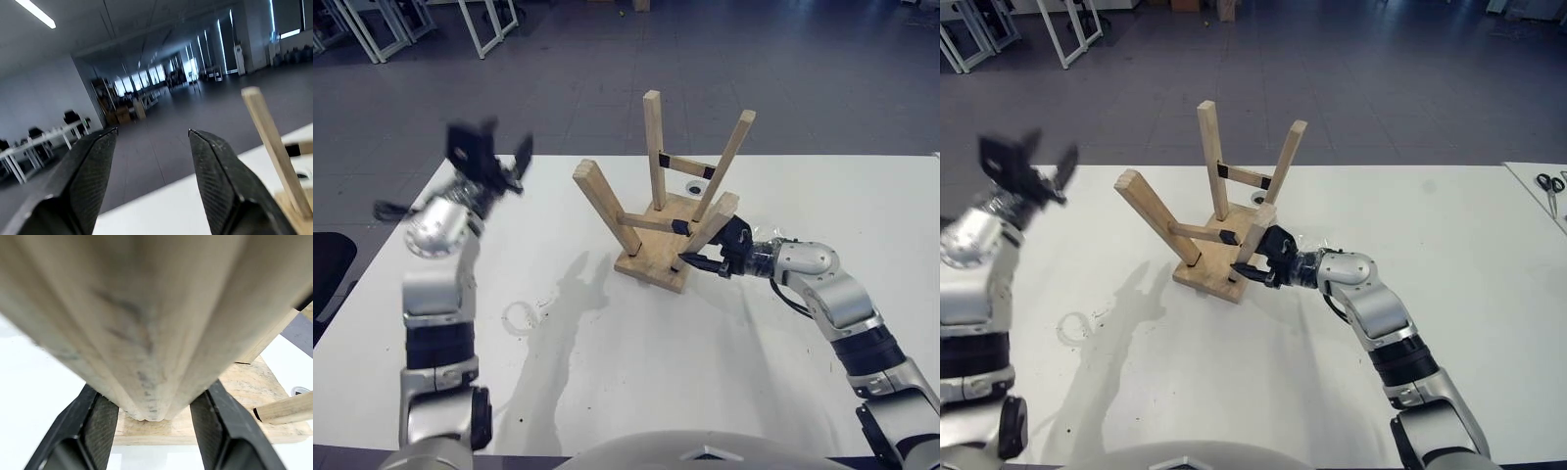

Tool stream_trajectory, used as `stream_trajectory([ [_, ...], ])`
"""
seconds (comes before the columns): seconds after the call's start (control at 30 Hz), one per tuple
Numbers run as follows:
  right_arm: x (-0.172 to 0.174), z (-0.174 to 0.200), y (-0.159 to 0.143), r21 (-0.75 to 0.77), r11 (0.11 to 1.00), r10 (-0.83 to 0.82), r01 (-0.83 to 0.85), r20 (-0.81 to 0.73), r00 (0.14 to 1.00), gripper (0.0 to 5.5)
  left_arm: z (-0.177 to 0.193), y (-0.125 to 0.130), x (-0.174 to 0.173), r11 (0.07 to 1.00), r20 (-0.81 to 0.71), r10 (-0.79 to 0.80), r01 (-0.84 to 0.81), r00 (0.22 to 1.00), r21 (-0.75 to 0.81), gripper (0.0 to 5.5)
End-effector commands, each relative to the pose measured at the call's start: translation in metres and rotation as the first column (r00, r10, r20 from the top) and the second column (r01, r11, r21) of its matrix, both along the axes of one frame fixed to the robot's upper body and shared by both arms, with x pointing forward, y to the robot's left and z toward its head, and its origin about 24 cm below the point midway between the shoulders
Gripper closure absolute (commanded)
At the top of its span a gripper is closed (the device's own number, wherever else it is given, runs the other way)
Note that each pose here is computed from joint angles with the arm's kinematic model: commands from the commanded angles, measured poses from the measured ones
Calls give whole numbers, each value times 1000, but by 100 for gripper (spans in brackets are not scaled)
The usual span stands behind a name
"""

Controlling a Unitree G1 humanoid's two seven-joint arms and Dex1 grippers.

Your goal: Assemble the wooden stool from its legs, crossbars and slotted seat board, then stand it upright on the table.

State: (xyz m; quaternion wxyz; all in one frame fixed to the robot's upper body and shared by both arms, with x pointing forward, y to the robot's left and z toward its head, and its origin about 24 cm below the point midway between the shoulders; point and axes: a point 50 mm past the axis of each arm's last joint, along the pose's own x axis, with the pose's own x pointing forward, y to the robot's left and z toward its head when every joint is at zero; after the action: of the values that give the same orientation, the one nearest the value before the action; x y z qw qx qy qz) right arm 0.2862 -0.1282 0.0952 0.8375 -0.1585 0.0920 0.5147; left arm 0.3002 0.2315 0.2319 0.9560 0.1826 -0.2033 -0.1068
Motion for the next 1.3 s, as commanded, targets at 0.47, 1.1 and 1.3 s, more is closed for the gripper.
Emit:
stream_trajectory([
  [0.47,17,-21,-12,-107,988,-122,110,-109,987,348,-79,-147,10,717,-314,-385,496,868,490,282],
  [1.1,10,-35,-22,-291,957,-61,7,-178,982,348,-156,-155,-2,576,-498,-271,553,824,602,282],
  [1.3,5,-53,-32,-444,895,-103,-39,-290,951,348,-162,-153,-7,587,-544,-273,585,794,560,282],
])
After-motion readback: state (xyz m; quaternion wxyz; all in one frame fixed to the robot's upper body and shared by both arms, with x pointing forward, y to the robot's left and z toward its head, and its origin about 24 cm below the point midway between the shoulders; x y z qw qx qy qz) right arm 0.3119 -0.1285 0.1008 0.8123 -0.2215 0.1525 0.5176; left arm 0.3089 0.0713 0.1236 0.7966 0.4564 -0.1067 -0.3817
